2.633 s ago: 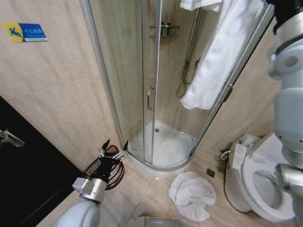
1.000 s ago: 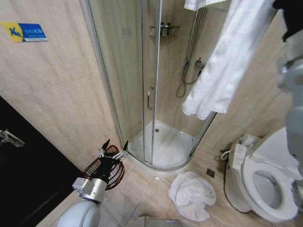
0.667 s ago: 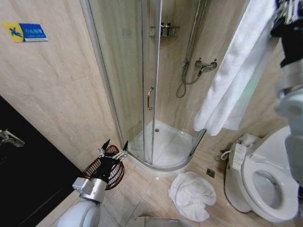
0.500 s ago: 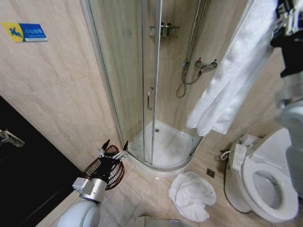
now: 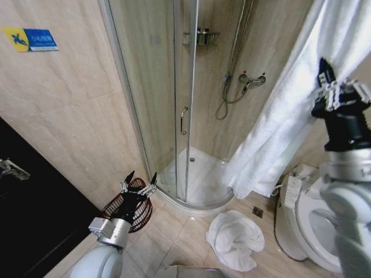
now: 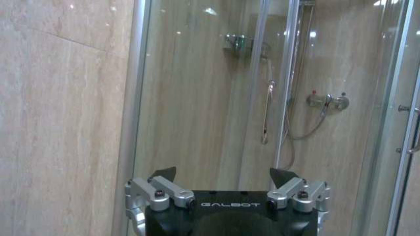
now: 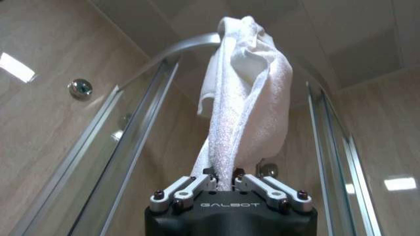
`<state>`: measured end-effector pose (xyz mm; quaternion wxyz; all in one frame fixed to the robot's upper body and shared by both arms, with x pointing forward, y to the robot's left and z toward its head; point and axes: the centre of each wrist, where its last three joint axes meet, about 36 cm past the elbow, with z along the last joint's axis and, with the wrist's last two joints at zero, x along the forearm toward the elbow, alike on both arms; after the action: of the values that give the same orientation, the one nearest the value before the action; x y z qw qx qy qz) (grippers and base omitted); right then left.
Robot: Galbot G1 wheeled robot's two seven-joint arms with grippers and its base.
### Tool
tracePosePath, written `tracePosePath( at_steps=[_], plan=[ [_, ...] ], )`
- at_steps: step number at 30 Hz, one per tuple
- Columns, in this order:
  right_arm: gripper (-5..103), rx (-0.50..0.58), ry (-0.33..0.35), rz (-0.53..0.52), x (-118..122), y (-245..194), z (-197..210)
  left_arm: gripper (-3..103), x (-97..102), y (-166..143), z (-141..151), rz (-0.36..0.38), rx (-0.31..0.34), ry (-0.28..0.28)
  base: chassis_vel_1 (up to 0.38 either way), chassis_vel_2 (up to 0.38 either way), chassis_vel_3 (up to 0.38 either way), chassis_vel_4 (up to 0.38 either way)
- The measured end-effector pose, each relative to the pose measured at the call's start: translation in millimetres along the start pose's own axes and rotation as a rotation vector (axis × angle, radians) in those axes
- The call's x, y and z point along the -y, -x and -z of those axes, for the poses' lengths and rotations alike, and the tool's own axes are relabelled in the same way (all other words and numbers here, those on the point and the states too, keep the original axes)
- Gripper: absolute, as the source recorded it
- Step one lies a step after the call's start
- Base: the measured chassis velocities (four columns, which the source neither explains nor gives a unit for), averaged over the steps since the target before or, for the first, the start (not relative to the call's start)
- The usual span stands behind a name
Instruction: Discard the used towel into the hamper.
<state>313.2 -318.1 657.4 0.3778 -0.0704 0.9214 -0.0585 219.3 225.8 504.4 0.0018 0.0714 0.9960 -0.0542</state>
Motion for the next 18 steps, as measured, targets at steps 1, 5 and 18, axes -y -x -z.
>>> tracePosePath(
  at_steps=[1, 5, 18],
  plan=[
    [10, -0.005, 0.004, -0.004, -2, -4, 0, 97, 0.0, 0, 0, 0.000, 0.000, 0.000, 0.000, 0.000, 0.000, 0.000],
    [10, -0.034, 0.022, -0.010, -15, -22, -3, 97, 0.0, 0, 0, 0.000, 0.000, 0.000, 0.000, 0.000, 0.000, 0.000],
    [10, -0.105, 0.052, -0.043, -36, -52, -22, 97, 0.0, 0, 0, 0.000, 0.000, 0.000, 0.000, 0.000, 0.000, 0.000]
  ],
)
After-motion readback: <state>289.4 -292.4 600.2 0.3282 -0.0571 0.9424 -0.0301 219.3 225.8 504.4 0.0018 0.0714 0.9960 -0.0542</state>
